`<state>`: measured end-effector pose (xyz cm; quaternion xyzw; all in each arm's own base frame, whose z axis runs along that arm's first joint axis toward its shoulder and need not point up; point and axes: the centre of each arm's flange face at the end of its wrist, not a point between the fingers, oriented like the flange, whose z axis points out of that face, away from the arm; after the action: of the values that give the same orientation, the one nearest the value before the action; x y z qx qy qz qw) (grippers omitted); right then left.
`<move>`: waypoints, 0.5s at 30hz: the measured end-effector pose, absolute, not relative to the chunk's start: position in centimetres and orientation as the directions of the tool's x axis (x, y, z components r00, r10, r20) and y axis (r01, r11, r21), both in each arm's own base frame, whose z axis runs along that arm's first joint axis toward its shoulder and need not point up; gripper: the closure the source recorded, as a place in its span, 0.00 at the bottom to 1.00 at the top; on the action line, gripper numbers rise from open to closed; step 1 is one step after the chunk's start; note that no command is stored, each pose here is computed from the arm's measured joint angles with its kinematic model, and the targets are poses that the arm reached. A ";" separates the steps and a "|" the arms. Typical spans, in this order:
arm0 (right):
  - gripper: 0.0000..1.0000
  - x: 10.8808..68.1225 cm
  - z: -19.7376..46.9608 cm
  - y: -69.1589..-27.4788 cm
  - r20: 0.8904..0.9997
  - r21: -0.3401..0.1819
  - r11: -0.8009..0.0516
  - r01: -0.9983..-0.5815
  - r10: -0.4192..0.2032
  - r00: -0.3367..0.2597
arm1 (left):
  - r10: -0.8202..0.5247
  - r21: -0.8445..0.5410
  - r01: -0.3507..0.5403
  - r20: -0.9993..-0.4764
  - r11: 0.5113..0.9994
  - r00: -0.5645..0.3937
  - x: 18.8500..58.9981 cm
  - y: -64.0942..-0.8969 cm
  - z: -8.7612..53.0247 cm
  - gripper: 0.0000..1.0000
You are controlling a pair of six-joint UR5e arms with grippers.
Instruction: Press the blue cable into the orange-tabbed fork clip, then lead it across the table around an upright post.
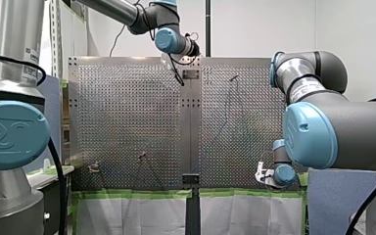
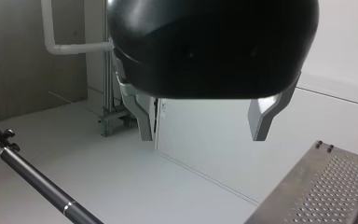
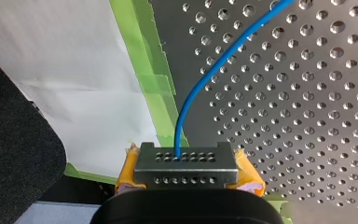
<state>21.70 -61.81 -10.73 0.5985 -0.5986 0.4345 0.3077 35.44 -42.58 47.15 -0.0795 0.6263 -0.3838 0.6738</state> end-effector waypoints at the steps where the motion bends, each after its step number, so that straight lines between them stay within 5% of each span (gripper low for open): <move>1: 1.00 21.7 -10.7 -61.8 0.888 -0.151 -0.094 -0.984 -0.449 -0.094 | -0.617 -0.588 0.418 -0.783 0.693 -0.079 35.5 -42.5 46.8 0.00; 15: 1.00 21.8 -10.5 -61.9 0.890 -0.149 -0.097 -0.984 -0.447 -0.091 | -0.614 -0.584 0.412 -0.786 0.700 -0.071 35.3 -41.4 41.1 0.00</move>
<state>21.78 -61.88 -10.54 0.5993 -0.5969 0.4351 0.3087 35.32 -41.38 41.06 -0.0806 0.6262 -0.3788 0.6767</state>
